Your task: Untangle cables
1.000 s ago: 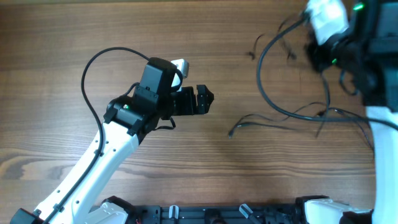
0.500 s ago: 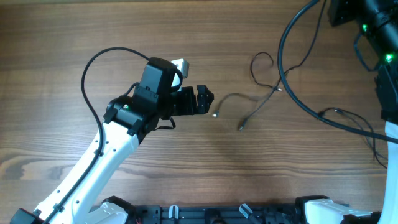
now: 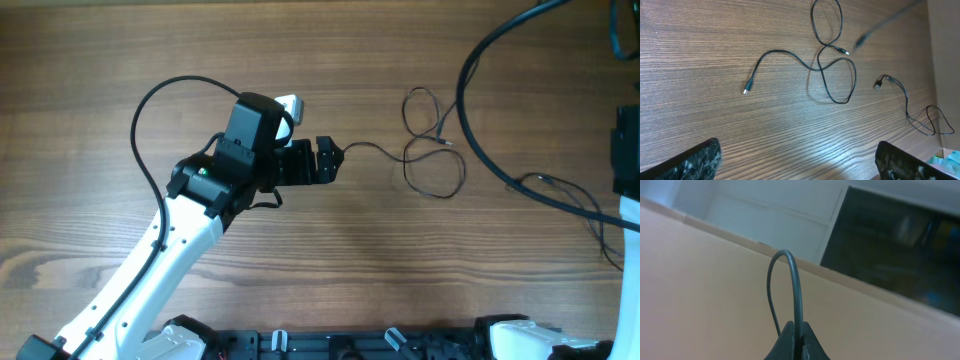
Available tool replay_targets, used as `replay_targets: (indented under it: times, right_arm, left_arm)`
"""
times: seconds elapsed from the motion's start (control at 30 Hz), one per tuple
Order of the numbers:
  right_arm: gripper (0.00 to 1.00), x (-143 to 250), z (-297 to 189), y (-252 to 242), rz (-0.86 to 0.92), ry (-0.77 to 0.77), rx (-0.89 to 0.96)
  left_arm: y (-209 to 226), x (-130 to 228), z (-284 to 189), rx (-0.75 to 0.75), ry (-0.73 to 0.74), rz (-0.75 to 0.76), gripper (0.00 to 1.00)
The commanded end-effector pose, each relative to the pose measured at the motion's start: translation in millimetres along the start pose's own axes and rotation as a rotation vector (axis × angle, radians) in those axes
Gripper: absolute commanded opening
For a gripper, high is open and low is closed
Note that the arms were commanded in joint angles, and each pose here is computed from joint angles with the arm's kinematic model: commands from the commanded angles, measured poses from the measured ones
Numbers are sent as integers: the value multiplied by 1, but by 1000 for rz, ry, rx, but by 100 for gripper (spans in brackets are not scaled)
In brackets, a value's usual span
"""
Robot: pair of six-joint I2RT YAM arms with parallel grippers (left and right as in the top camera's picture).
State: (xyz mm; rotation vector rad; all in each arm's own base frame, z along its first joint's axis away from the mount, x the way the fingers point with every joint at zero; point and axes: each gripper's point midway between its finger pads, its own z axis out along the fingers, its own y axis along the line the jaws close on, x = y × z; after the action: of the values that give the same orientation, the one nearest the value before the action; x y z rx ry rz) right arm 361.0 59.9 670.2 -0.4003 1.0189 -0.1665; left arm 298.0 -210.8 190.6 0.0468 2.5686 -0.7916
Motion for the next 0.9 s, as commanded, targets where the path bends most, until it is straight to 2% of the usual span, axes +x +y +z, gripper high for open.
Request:
replay_targets:
  times: [0.0, 0.13, 0.17, 0.23, 0.3, 0.43, 0.53, 0.63, 0.87]
  right_arm:
    - [4, -9, -4, -12, -301, 2, 56]
    - [4, 24, -12, -63, -308, 197, 332]
    - [4, 48, -20, -90, -325, 307, 456]
    - [4, 76, -30, -117, -348, 419, 565]
    - [4, 123, -47, -150, -376, 583, 662]
    - [4, 213, -91, -190, -210, 818, 771]
    - [4, 258, -129, -213, -64, 922, 879]
    - [4, 282, -168, -236, 38, 989, 981]
    - [4, 285, -226, -282, 150, 981, 1086]
  left_arm:
    - [-4, 0, -1, 14, 3, -1, 100]
    - [-4, 0, -1, 14, 3, -1, 100]
    - [-4, 0, -1, 14, 3, -1, 100]
    - [-4, 0, -1, 14, 3, -1, 100]
    - [-4, 0, -1, 14, 3, -1, 100]
    - [-4, 0, -1, 14, 3, -1, 100]
    - [-4, 0, -1, 14, 3, -1, 100]
    - [-4, 0, -1, 14, 3, -1, 100]
    - [-4, 0, -1, 14, 3, -1, 100]
